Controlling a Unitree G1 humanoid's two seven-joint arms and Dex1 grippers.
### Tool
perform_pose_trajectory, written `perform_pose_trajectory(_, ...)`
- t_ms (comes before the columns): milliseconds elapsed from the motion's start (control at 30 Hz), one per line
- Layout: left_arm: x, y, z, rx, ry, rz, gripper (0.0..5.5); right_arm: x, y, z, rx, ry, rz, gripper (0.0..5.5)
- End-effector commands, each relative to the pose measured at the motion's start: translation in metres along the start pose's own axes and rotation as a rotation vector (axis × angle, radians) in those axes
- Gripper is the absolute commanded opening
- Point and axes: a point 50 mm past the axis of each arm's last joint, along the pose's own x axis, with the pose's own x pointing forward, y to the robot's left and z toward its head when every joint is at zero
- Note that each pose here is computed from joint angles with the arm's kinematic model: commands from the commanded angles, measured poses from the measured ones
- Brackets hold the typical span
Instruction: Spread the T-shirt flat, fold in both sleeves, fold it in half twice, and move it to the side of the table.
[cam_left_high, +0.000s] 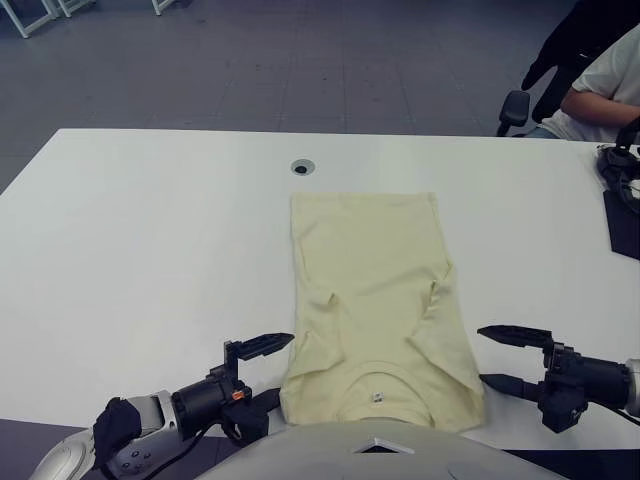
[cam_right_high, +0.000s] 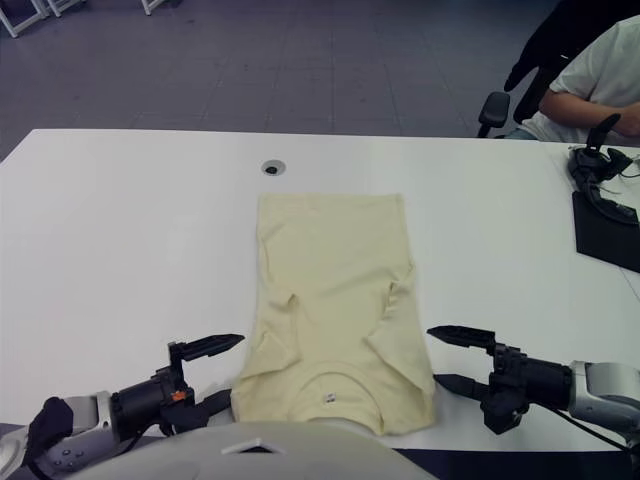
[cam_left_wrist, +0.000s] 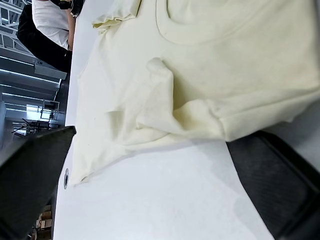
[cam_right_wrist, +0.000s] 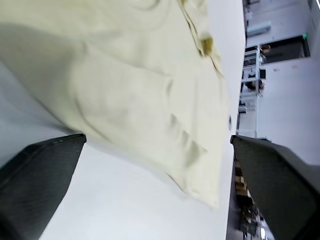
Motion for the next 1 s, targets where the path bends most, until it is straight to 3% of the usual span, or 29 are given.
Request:
perform_pose_trajectory(33, 0.003, -0.021, -0.001, -0.042, 0.038, -0.145, 5.40, 0.008, -0.023, -0.001, 0.023, -0.015, -0.214, 5.38)
perform_pose_trajectory(333, 0.007, -0.024, 0.009, -0.055, 0.000, -0.167, 5.40, -0.017, 0.009, -0.002, -0.031, 0.003, 0.167, 5.38)
perform_pose_trajectory(567, 0.008, -0.024, 0.008, -0.059, 0.009, -0.173, 4.11, -0.014, 0.017, 0.001, -0.040, -0.026, 0.220, 5.40)
perform_pose_trajectory(700, 0.011, -0.026, 0.011, -0.061, 0.002, -0.170, 3.30, 0.003, 0.021, 0.012, -0.063, -0.129, 0.212, 5.40)
perform_pose_trajectory(1000, 0.014, -0.026, 0.017, -0.068, -0.016, -0.163, 1.64, 0.011, 0.031, 0.020, -0.019, -0.212, 0.251, 3.90)
